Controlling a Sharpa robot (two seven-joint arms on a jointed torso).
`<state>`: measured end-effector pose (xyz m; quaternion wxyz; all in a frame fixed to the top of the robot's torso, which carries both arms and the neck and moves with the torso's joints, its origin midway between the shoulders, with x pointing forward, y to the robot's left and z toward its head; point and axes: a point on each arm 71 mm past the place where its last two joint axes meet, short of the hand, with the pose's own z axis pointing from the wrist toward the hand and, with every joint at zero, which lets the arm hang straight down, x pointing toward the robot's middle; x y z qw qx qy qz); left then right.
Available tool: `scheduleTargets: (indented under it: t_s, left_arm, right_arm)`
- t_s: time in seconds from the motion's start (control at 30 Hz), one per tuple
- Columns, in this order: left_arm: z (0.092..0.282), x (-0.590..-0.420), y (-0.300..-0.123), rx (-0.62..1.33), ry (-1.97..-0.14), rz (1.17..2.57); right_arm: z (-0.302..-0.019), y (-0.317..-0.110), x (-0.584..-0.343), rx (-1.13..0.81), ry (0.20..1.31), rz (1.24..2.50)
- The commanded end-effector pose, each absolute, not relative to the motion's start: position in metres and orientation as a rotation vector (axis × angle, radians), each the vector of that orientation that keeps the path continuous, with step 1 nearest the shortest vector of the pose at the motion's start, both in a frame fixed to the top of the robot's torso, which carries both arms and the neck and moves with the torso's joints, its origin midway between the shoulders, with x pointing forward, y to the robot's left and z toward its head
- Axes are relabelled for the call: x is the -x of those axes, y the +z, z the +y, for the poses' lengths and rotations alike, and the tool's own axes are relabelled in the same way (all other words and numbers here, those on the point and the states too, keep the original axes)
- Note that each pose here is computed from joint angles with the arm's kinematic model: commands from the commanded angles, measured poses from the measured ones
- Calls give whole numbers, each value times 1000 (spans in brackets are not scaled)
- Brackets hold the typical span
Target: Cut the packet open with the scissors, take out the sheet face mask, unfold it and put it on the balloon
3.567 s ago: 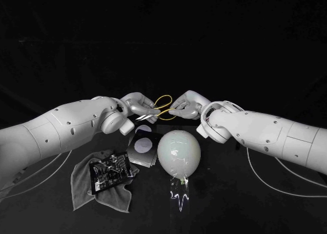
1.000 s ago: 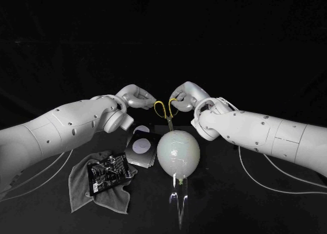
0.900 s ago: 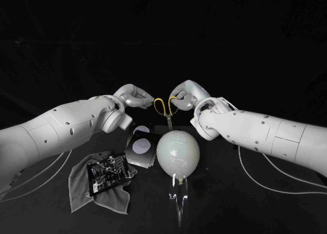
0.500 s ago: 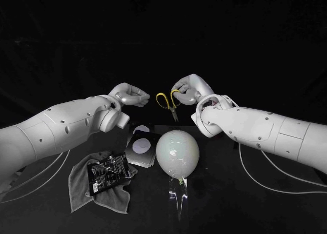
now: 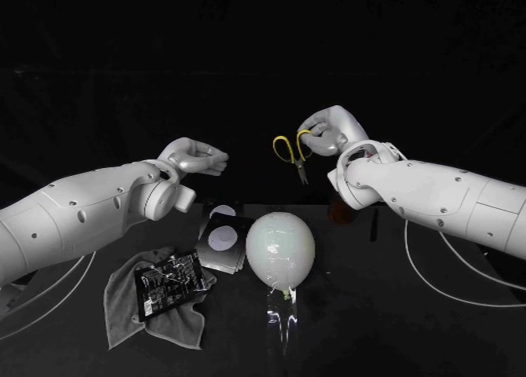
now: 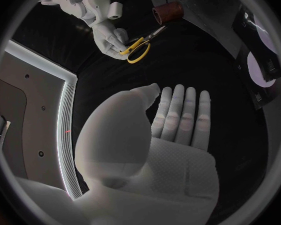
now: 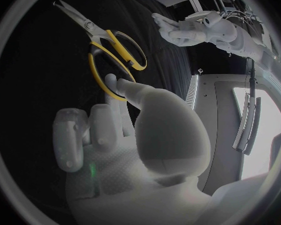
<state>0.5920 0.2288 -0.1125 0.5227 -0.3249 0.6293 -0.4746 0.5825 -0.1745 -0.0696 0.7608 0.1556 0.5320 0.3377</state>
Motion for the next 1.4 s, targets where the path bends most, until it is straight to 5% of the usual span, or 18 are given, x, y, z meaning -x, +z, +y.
scheduleTargets:
  t_s: [0.03,0.63,1.07,1.4]
  left_arm:
    - [230,-588,-111,825,-1203,1454]
    - [247,-559,-118,976,-1393,1364]
    - [251,-553,-120,992,-1405,1353]
    - [252,-551,-120,996,-1414,1355]
  right_arm:
    - [-187,-68,-582,-337,734,1175]
    - [-267,-69,-583,-379,636,1271]
    - [-286,-74,-592,-393,579,1274]
    - [-287,-96,-595,-422,582,1326]
